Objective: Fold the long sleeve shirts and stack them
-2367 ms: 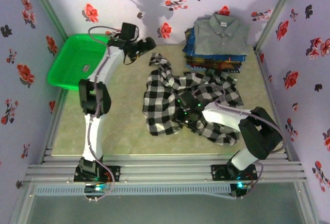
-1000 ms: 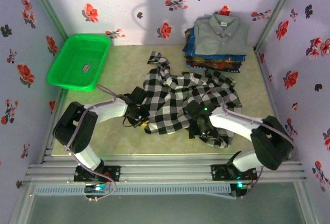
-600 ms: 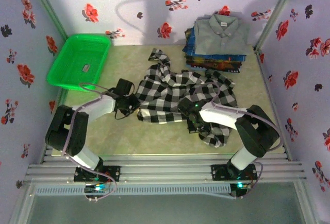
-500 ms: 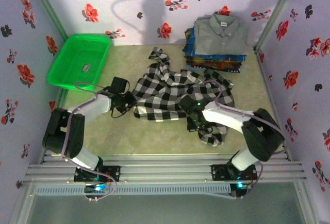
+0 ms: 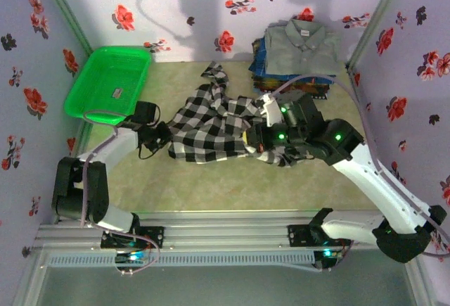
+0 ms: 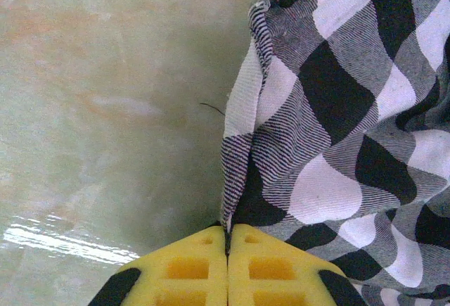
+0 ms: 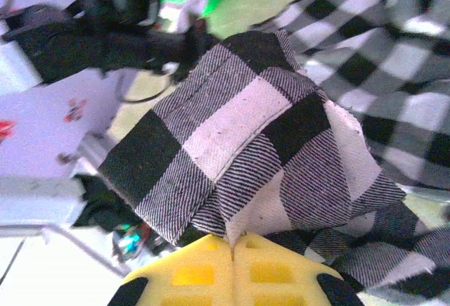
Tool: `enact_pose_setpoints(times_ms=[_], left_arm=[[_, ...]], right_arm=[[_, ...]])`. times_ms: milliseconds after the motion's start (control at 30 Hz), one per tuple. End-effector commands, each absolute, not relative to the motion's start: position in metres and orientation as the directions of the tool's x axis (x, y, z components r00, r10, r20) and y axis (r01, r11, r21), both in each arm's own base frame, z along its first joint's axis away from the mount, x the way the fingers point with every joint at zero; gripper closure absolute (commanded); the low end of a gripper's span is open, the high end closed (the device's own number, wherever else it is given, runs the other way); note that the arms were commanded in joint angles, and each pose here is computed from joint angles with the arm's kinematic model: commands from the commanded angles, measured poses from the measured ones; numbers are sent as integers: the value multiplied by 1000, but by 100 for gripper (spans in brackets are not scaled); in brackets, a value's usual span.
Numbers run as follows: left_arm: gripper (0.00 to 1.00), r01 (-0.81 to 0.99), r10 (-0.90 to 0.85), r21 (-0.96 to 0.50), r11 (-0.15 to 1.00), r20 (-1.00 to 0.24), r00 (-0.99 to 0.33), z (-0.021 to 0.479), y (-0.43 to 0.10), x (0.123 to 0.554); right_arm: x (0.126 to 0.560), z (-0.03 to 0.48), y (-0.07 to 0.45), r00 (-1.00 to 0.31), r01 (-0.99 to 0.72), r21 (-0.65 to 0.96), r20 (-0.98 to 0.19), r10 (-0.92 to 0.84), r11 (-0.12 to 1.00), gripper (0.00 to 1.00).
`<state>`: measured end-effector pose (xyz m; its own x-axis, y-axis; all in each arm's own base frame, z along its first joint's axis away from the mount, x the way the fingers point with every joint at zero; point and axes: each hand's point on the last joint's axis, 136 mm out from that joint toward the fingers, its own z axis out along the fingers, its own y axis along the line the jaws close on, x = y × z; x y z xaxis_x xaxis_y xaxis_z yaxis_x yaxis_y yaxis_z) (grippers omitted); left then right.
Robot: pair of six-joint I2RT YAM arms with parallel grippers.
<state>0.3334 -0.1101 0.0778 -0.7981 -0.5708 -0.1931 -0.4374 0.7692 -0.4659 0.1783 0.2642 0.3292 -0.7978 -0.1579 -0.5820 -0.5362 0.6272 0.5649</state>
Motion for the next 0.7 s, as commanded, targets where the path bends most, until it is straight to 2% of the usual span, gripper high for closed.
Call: enact_pose_setpoints(times_ms=[0, 133, 200, 233, 300, 333, 367, 433, 467, 533, 600, 667], left_arm=[[94, -417, -552, -461, 783, -207, -807, 87, -103, 330], [93, -426, -555, -452, 784, -200, -808, 82, -100, 326], [93, -427, -554, -448, 786, -201, -808, 80, -99, 324], [93, -430, -556, -446, 785, -202, -806, 79, -97, 324], [93, -433, -557, -441, 786, -200, -806, 76, -95, 322], [94, -435, -556, -438, 787, -199, -807, 75, -94, 321], [94, -430, -551, -436, 791, -201, -810, 74, -93, 319], [94, -426, -543, -427, 797, -200, -816, 73, -91, 314], [93, -424, -538, -422, 802, -199, -819, 72, -90, 310], [93, -429, -537, -414, 803, -191, -822, 68, -87, 300], [93, -438, -539, -400, 805, -186, -821, 62, -83, 287], [93, -454, -549, -389, 801, -176, -817, 55, -78, 274]], right_arm=[[144, 353, 299, -820, -569, 706, -528, -221, 422, 100], [102, 364, 331, -809, -571, 771, -471, -351, 282, 100], [78, 355, 346, -804, -531, 815, -396, -443, 235, 94], [68, 350, 350, -798, -512, 829, -364, -480, 223, 85], [54, 340, 353, -785, -480, 854, -315, -533, 203, 55], [58, 335, 349, -780, -501, 838, -327, -533, 218, 48], [71, 325, 338, -778, -550, 785, -357, -517, 285, 41], [129, 306, 305, -838, -538, 680, -365, -406, 499, 31], [172, 293, 276, -893, -446, 610, -350, -283, 655, 28], [234, 266, 209, -948, -206, 463, -313, -58, 862, 27], [282, 247, 142, -926, -32, 248, -372, 65, 968, 27], [317, 231, 100, -892, 41, 80, -445, 72, 996, 25]])
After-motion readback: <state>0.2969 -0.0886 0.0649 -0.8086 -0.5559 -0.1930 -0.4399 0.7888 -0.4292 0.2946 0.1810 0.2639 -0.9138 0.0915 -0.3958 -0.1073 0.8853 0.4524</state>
